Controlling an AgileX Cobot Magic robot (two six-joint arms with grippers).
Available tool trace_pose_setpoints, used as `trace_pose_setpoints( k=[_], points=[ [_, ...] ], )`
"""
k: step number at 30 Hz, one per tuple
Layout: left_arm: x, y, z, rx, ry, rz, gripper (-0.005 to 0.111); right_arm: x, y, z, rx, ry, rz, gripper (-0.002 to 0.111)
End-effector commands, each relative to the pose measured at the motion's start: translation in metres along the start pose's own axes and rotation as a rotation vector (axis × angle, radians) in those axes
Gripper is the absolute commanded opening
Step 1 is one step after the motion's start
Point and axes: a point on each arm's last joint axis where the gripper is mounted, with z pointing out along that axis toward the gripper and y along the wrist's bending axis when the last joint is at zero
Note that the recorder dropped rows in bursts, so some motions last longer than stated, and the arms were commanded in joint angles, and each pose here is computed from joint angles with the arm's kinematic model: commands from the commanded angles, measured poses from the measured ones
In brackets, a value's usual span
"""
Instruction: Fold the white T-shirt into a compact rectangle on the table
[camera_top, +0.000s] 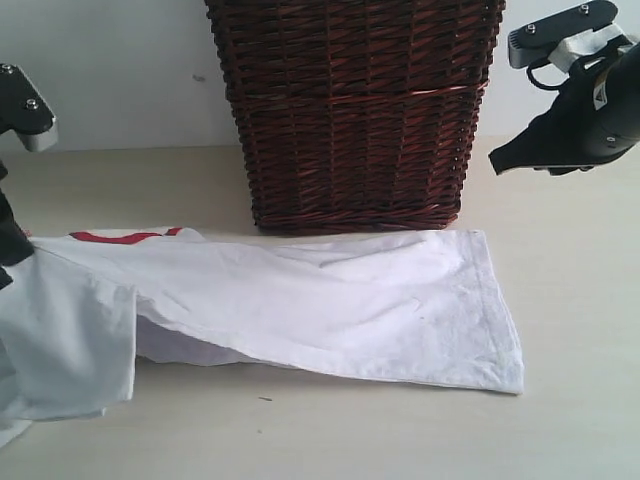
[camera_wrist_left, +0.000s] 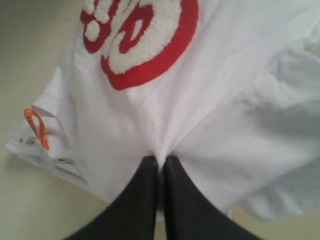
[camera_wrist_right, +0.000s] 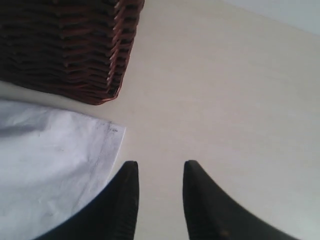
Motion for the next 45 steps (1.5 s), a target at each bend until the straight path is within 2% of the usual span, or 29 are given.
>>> trace_pose_setpoints(
  k=[1, 4, 9, 11, 13, 17, 21, 26, 28, 31, 38, 40, 45],
  points=[
    [-0.001, 0.009, 0.0, -0.085, 0.003, -0.008, 0.003, -0.005, -0.001, -0.004, 0.0, -0.035, -0.013, 0.03],
    [0.001, 0.018, 0.006, -0.153, 0.042, -0.05, 0.015, -0.005, -0.001, -0.004, 0.0, -0.035, -0.013, 0.03],
    [0.01, 0.031, 0.027, -0.279, 0.173, -0.126, 0.046, -0.005, -0.001, -0.004, 0.0, -0.035, -0.013, 0.03],
    [0.014, 0.033, 0.037, -0.315, 0.213, -0.142, 0.05, -0.005, -0.001, -0.004, 0.0, -0.035, -0.013, 0.03],
    [0.016, 0.034, 0.05, -0.329, 0.235, -0.166, 0.05, -0.005, -0.001, -0.004, -0.001, -0.039, -0.013, 0.03],
    [0.021, 0.027, 0.068, -0.258, 0.296, -0.213, 0.05, -0.005, -0.001, -0.004, -0.002, -0.043, -0.013, 0.03],
    [0.025, 0.017, 0.064, -0.172, 0.355, -0.274, 0.05, -0.006, -0.001, -0.004, -0.003, -0.046, -0.013, 0.03],
    [0.034, -0.005, 0.047, 0.05, 0.511, -0.371, 0.05, -0.004, -0.001, -0.004, -0.001, -0.024, -0.006, 0.03],
    [0.036, -0.017, 0.05, 0.137, 0.523, -0.421, 0.05, -0.003, 0.0, -0.004, -0.007, -0.014, 0.008, 0.03],
    [0.051, -0.033, 0.06, 0.197, 0.584, -0.429, 0.05, -0.002, 0.001, -0.004, -0.019, 0.001, 0.038, 0.03],
    [0.075, -0.056, 0.098, 0.228, 0.516, -0.288, 0.05, -0.001, 0.002, -0.004, -0.03, 0.006, 0.039, 0.03],
    [0.075, -0.054, 0.109, 0.182, 0.449, -0.258, 0.05, -0.001, 0.002, -0.004, -0.032, 0.005, 0.042, 0.03],
    [0.062, -0.038, 0.119, 0.009, 0.281, -0.333, 0.05, -0.002, 0.002, -0.004, -0.032, 0.001, 0.039, 0.03]
  ],
)
